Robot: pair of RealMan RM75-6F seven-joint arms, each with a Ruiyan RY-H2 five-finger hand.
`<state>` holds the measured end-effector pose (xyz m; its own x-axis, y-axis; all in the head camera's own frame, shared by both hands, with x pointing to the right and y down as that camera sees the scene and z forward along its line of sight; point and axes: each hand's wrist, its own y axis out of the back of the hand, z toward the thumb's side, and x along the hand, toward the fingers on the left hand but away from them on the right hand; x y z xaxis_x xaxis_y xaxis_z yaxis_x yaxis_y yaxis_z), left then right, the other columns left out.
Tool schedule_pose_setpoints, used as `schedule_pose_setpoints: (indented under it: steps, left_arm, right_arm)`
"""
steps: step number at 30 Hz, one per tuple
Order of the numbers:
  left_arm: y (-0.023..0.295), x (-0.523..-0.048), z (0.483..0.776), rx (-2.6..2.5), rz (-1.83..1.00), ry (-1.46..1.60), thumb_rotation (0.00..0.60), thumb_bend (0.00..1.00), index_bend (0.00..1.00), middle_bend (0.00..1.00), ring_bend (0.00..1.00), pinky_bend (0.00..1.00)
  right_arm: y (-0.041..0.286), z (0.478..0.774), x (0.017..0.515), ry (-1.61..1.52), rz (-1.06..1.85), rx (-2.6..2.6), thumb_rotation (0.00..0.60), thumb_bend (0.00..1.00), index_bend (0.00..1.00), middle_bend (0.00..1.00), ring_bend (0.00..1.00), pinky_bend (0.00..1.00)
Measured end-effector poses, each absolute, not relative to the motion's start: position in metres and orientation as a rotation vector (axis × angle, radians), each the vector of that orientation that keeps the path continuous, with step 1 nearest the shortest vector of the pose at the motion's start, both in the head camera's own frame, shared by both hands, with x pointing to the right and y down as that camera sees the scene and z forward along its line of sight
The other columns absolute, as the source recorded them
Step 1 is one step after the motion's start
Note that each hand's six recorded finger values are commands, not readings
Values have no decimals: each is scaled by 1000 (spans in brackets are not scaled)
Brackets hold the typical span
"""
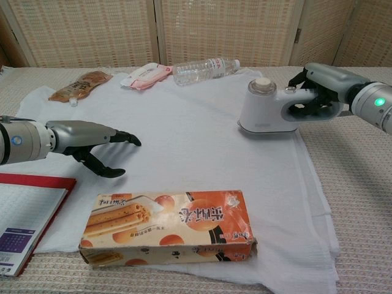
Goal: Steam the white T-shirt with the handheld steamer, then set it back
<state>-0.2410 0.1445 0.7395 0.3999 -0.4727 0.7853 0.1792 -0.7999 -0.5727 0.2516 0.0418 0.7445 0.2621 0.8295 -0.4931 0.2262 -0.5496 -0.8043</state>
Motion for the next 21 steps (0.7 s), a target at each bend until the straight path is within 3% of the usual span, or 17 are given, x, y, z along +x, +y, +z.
schedule_pose_setpoints:
  steps: [7,14,21]
  left_arm:
    - [143,-240,734,-2060,-1411,261,294,392,116,99,19,0]
    - [145,-236,732,-2054,-1402,248,296,393,117,98,19,0]
    - [149,-231,736,-2058,-1406,240,297,392,118,98,19,0]
  right_arm:
    - [29,727,205,-1006,1155,-2027,600,505,818,853,815,893]
    - [32,745,160,-935,1152,-2030,600,504,818,853,815,893]
    - [29,764,149,-891,1206,-1978,600,504,819,853,816,893]
